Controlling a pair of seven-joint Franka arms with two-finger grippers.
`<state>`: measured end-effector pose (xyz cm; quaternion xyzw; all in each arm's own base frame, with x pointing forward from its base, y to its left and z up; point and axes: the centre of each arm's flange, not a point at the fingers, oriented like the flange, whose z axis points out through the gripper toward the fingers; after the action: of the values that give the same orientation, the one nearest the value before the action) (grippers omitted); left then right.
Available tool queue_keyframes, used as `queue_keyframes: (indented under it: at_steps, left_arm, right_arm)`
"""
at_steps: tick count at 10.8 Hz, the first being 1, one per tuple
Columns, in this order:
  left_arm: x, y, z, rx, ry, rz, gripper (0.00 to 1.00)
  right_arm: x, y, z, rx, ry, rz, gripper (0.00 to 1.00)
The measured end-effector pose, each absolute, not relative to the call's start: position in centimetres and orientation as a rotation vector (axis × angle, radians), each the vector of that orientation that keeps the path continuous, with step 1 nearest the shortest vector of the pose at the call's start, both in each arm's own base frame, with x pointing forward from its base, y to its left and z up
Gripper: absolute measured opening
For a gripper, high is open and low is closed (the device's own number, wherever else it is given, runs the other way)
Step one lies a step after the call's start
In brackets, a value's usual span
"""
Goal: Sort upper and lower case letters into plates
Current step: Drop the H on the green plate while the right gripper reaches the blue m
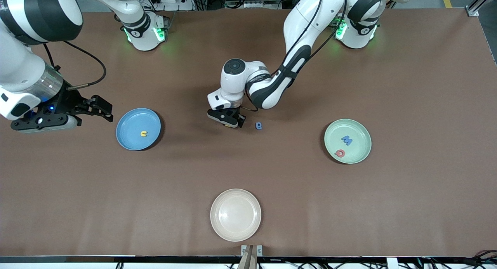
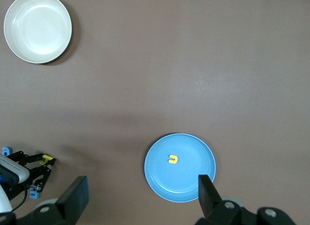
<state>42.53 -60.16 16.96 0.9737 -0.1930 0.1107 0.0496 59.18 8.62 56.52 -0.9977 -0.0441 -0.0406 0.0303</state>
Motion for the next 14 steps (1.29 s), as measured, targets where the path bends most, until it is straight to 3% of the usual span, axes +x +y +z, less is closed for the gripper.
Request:
queue_keyframes:
  at_steps: [8, 14]
  left_arm:
    - [47.0, -55.3, 20.4, 3.133, -0.367, 0.092, 0.38]
    - [57.4, -41.0, 28.1, 3.119, -0.804, -0.181, 0.38]
  right_arm:
    - [58.0, 10.8, 55.9, -3.078, -0.175, -0.002, 1.0]
    - [54.8, 22.4, 54.3, -3.071, -0.152, 0.069, 1.0]
